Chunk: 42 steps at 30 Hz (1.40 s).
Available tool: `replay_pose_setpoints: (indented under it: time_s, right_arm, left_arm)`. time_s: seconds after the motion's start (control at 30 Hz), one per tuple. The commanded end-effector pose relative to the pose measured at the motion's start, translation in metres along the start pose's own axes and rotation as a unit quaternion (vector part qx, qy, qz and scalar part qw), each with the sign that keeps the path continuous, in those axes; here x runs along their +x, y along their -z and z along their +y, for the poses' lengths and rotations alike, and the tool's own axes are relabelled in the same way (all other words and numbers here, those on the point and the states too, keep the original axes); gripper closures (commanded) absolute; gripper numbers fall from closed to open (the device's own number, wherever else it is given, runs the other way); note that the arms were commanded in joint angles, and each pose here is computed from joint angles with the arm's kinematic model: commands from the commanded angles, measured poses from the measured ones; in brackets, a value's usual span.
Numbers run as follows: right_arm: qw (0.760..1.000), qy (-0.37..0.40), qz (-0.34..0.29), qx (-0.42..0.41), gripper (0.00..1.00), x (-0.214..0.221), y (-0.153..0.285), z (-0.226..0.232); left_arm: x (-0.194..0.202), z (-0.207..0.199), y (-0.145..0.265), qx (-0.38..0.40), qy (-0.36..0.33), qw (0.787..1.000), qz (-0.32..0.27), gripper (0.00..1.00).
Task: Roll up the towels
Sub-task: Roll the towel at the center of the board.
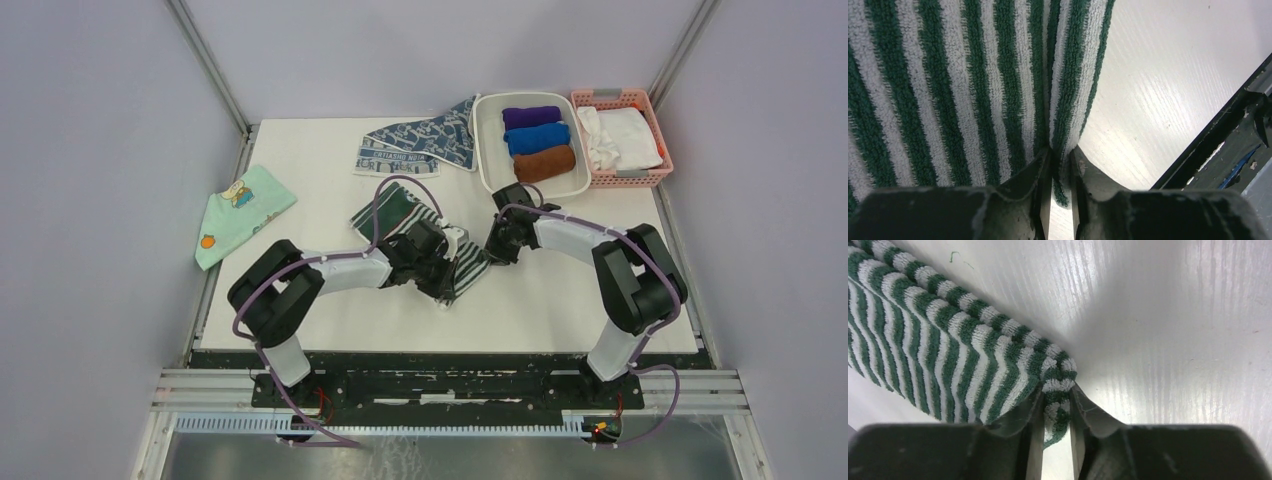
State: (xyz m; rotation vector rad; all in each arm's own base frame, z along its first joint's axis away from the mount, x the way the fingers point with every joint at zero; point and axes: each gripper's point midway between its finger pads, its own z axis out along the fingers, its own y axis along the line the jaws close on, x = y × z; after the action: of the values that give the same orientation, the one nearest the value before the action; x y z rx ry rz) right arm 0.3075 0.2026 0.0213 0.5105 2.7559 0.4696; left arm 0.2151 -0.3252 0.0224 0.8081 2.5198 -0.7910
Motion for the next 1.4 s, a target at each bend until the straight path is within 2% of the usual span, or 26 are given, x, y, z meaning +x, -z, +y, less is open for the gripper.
replay_pose_setpoints:
  time_s: [0.0, 0.17, 0.27, 0.5, 0.7, 0.87, 0.97, 1.1, 1.17, 1.23, 1.3, 1.37]
  right_arm:
    - [1.0, -0.006, -0.013, 0.014, 0.74, -0.013, 0.01, 0.011]
    - [0.999, -0.012, -0.003, 0.029, 0.89, -0.01, 0.014, 0.01]
    - [0.999, -0.02, 0.005, 0.042, 0.94, -0.009, 0.015, 0.008]
    - [0.998, -0.036, 0.021, 0.053, 0.95, -0.005, 0.02, 0.008]
    - [0.997, -0.046, 0.028, 0.053, 0.95, -0.005, 0.021, 0.009]
    - [0.997, -0.055, 0.034, 0.052, 0.95, -0.005, 0.022, 0.009]
    - [0.996, -0.06, 0.034, 0.05, 0.95, -0.007, 0.022, 0.008]
    - [0.997, -0.06, 0.034, 0.043, 0.95, -0.008, 0.023, 0.011]
    - [0.997, -0.057, 0.03, 0.039, 0.94, -0.01, 0.023, 0.011]
    - [0.998, -0.052, 0.025, 0.034, 0.93, -0.012, 0.024, 0.012]
    - [0.999, -0.041, 0.017, 0.022, 0.9, -0.016, 0.026, 0.014]
    - [1.0, -0.027, 0.007, 0.007, 0.85, -0.022, 0.029, 0.017]
  left_arm:
    - [-0.004, -0.002, 0.01, -0.02, -0.003, 1.0, -0.023, 0.69]
    - [-0.02, -0.011, 0.02, -0.058, -0.051, 0.995, -0.065, 0.49]
    - [-0.03, -0.017, 0.025, -0.094, -0.092, 0.987, -0.095, 0.44]
    - [-0.038, -0.018, 0.022, -0.176, -0.15, 0.964, -0.131, 0.39]
    - [-0.028, -0.022, 0.011, -0.241, -0.215, 0.938, -0.127, 0.38]
    - [-0.021, -0.019, 0.003, -0.285, -0.244, 0.92, -0.117, 0.39]
    - [-0.019, -0.018, -0.002, -0.298, -0.254, 0.913, -0.11, 0.45]
    - [-0.02, -0.019, -0.003, -0.302, -0.256, 0.912, -0.106, 0.74]
    - [-0.022, -0.021, 0.0, -0.296, -0.253, 0.915, -0.109, 0.82]
    - [-0.023, -0.025, 0.002, -0.279, -0.248, 0.921, -0.113, 0.89]
    - [-0.022, -0.031, 0.001, -0.24, -0.231, 0.936, -0.11, 0.95]
    - [-0.022, -0.031, 0.002, -0.193, -0.196, 0.955, -0.107, 0.97]
